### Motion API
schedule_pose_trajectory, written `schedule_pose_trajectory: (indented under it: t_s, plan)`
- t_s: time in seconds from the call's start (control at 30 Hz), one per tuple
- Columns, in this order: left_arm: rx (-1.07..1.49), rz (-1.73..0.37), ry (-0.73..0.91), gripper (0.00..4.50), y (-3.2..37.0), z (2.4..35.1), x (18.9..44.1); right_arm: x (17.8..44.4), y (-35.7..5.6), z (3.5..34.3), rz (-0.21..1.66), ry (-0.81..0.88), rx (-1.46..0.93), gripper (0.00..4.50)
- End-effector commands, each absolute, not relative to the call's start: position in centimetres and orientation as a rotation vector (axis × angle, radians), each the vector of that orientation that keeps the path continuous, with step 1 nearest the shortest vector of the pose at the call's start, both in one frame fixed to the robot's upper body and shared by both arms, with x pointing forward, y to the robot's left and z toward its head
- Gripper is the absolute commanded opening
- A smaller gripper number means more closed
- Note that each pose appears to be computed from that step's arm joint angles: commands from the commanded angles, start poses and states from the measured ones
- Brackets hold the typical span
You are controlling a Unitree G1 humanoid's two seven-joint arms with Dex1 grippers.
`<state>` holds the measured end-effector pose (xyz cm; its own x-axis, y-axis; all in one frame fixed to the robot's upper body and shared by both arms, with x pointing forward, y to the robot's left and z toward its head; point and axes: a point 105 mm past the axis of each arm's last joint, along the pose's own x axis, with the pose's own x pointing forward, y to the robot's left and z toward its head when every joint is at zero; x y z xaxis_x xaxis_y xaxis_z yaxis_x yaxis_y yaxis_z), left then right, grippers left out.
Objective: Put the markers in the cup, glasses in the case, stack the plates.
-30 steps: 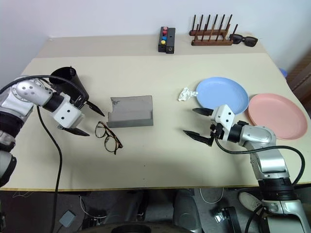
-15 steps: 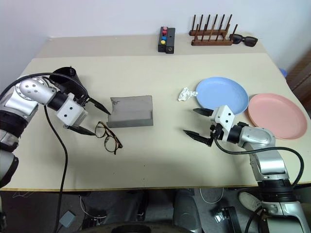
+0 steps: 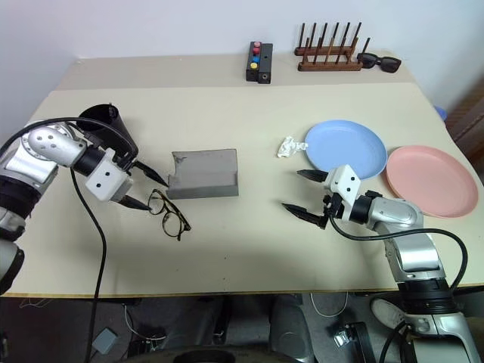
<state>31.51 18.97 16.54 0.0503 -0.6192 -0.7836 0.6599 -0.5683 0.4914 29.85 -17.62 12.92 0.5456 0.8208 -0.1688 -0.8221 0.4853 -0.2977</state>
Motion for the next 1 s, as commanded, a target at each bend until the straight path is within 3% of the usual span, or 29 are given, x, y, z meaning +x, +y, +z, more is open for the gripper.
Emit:
schedule_pose_trajectory:
  t_s: [0.03,0.47,1.0]
  plan:
    - [1.368,-1.688,0.011,1.06,18.8,17.1,31.4,29.7,-17.1,14.2,1.010,-0.052,-0.381,4.50]
    - [1.385,-1.791,0.080,1.06,18.5,16.0,30.2,29.5,-16.8,14.1,1.004,-0.054,-0.375,4.50]
    - [1.480,-1.803,0.088,1.06,18.0,14.9,31.6,29.1,-16.6,14.3,0.996,-0.057,-0.366,4.50]
